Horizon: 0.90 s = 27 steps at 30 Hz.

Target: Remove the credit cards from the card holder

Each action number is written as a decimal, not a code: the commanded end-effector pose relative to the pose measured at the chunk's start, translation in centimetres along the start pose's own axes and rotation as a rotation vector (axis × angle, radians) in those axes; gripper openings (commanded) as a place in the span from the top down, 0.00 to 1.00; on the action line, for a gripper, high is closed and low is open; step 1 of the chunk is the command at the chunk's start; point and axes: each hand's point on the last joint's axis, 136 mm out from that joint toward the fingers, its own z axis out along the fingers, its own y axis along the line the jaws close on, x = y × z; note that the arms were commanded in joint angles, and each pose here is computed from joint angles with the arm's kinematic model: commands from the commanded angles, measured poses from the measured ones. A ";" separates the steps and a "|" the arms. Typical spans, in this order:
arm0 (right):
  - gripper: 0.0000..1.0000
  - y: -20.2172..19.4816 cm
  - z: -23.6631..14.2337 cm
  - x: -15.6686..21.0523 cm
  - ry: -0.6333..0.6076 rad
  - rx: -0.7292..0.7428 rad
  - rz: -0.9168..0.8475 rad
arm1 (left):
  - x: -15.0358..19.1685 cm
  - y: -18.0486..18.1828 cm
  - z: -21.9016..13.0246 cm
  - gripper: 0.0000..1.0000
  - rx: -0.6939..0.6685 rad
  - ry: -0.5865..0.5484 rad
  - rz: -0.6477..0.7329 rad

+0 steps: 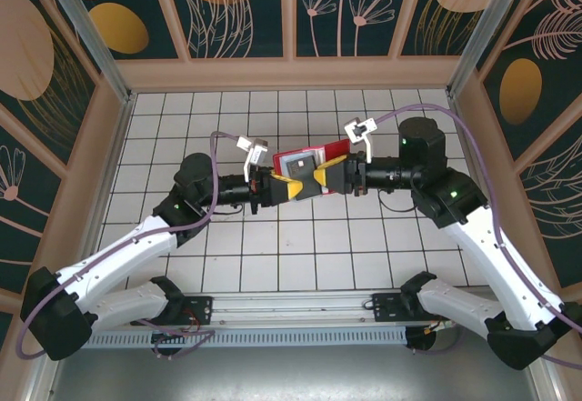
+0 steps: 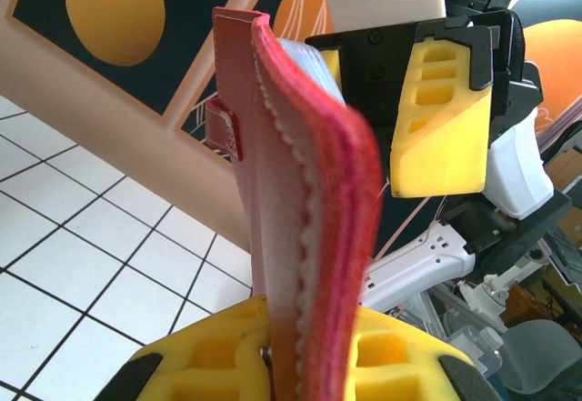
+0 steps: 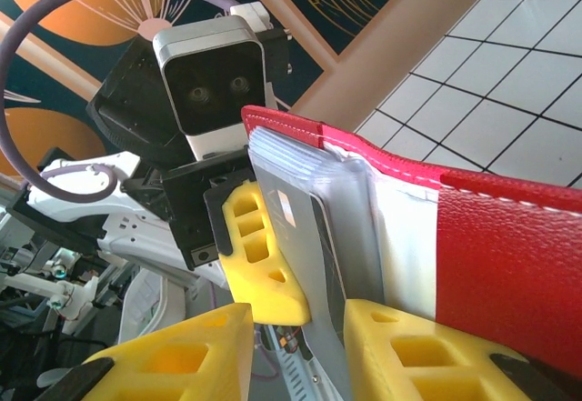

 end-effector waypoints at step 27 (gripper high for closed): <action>0.65 -0.1 -0.1 -0.2 0.042 0.024 -0.003 | -2.9 -2.7 -0.3 1.00 0.044 -0.053 0.084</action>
